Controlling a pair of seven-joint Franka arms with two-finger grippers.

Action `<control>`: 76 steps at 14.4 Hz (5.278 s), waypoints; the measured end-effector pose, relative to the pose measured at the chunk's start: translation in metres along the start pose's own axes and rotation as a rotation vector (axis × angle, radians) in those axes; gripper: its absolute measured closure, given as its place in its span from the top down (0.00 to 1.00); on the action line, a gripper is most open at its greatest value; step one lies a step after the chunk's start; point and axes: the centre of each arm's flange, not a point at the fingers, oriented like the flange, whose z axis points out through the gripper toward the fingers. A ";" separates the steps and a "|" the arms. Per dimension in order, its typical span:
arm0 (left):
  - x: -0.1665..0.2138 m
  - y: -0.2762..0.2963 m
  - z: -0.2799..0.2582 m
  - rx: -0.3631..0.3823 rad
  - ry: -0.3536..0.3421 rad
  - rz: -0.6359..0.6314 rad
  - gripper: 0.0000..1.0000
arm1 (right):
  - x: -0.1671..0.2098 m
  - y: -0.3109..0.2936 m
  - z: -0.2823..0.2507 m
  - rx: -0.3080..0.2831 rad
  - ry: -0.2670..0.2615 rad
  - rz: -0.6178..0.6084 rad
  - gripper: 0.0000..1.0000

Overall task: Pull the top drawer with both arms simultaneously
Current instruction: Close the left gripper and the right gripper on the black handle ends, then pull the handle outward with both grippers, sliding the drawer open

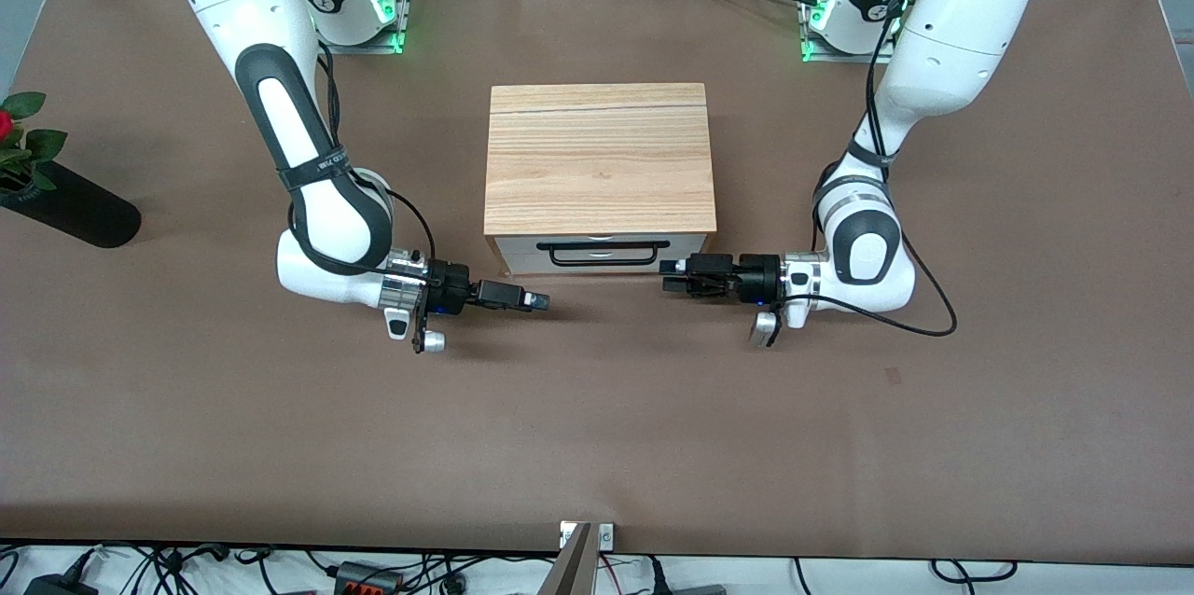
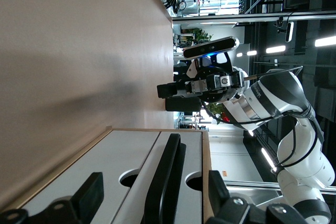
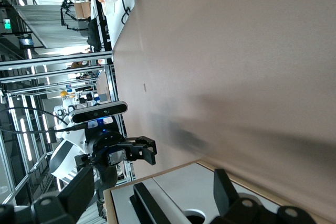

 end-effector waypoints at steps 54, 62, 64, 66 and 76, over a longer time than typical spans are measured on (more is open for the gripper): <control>-0.001 -0.018 0.024 -0.089 0.046 0.071 0.17 | -0.018 0.056 0.042 0.300 -0.223 -0.109 0.19; 0.019 -0.021 0.021 -0.097 0.062 0.054 0.17 | 0.007 0.050 0.044 0.281 -0.229 -0.100 0.19; 0.023 -0.020 0.021 -0.096 0.066 0.047 0.17 | 0.010 0.048 0.043 0.278 -0.225 -0.097 0.19; 0.029 -0.019 0.021 -0.093 0.073 0.044 0.17 | 0.016 0.044 0.042 0.269 -0.226 -0.078 0.19; 0.049 -0.021 0.019 -0.098 0.101 0.027 0.17 | 0.040 0.040 0.043 0.263 -0.223 -0.061 0.19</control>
